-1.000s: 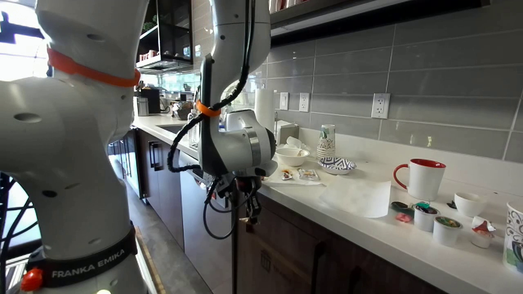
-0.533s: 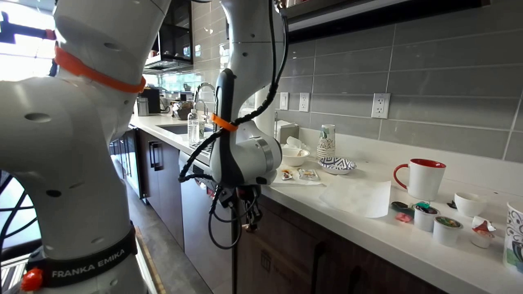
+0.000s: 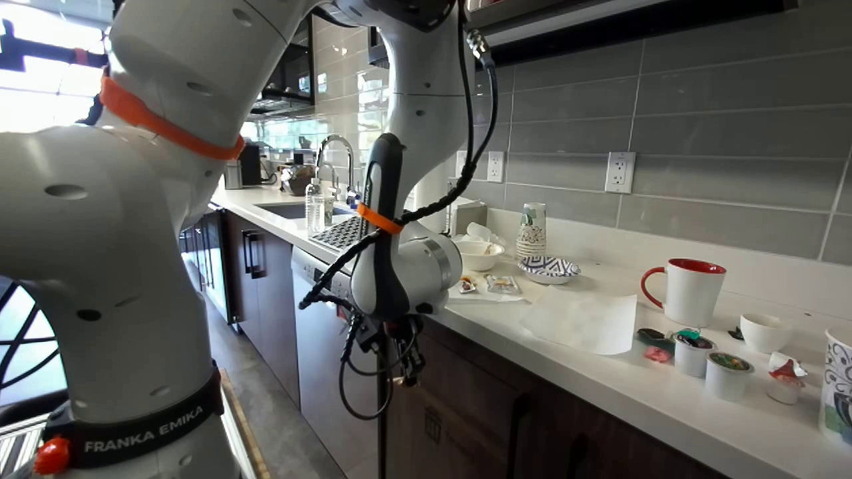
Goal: Put the small tissue in the rubbish can
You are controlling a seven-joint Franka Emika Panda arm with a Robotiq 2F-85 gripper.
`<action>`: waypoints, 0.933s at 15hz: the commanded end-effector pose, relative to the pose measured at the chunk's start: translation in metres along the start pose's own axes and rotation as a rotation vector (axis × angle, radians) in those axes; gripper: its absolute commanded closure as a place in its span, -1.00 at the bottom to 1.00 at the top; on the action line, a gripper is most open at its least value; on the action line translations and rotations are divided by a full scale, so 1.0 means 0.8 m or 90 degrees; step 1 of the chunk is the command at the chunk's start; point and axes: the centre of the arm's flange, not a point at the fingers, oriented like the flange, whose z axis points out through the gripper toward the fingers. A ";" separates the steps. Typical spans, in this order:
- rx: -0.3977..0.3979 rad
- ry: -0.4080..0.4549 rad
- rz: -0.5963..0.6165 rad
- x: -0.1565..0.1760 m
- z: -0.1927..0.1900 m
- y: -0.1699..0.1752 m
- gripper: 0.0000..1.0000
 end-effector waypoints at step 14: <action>-0.028 0.132 -0.048 -0.007 0.045 0.008 1.00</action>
